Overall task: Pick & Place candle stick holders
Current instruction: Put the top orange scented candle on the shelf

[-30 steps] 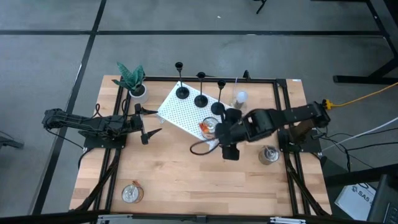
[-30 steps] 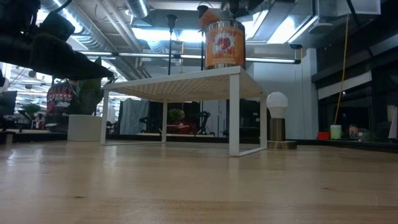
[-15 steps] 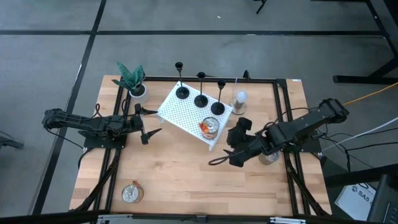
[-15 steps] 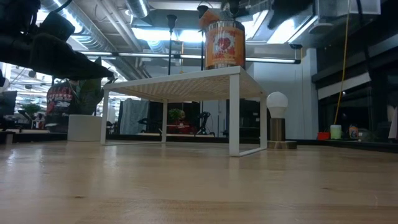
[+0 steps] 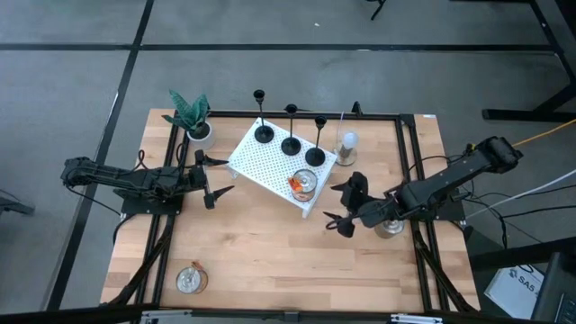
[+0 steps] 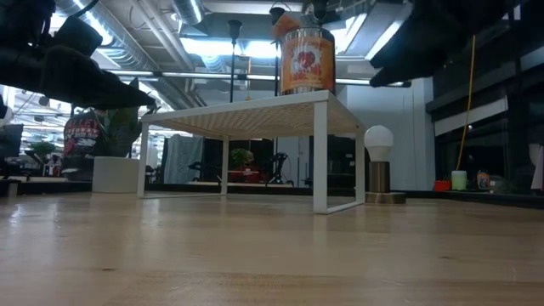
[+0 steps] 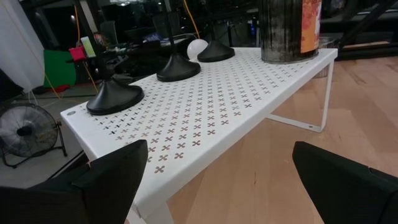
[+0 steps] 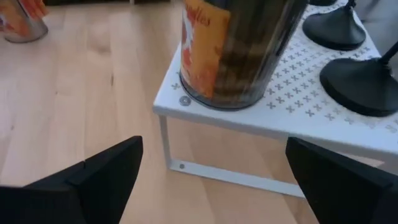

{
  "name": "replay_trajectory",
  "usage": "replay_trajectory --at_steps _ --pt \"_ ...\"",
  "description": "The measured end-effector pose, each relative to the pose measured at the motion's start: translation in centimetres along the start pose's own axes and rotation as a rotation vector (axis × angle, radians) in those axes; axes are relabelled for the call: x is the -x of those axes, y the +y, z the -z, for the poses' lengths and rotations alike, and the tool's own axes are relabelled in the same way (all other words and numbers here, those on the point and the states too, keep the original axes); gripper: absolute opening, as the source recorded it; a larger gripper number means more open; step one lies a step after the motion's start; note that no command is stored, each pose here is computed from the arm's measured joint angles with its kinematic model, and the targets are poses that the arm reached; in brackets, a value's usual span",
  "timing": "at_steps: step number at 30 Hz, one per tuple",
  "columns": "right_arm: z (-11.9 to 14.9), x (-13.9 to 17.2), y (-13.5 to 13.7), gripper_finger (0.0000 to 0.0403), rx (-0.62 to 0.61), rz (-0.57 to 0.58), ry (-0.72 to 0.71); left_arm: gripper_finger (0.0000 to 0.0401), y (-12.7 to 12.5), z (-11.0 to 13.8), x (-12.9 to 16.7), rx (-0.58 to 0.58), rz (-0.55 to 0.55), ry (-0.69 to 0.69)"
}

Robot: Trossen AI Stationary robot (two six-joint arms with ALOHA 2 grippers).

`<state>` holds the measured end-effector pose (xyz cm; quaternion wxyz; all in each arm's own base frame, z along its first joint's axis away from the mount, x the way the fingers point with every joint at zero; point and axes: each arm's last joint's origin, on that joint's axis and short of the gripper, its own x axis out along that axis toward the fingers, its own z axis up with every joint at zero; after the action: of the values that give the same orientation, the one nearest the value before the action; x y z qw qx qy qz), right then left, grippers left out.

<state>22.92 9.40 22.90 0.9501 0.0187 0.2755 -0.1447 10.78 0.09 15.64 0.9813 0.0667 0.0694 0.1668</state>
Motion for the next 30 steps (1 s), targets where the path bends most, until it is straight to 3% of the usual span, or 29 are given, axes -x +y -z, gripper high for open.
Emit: replay_trajectory --at_steps 10,18,23,30 --pt "-0.43 -0.79 0.50 0.0400 0.145 0.017 -0.192 0.0400 0.00 0.00 0.00 0.000 0.001 0.000" --pt "-0.57 -0.75 0.27 0.0387 0.136 0.105 -0.218 0.0400 0.00 -0.01 0.00 0.000 0.001 -0.001" --pt "-0.61 -0.69 0.08 0.0350 0.130 0.169 -0.230 0.0400 0.00 0.00 0.00 0.000 0.002 -0.001" --pt "-0.37 -0.72 0.05 0.0268 0.151 0.157 -0.206 0.0400 -0.01 -0.02 0.00 0.000 0.002 -0.001"
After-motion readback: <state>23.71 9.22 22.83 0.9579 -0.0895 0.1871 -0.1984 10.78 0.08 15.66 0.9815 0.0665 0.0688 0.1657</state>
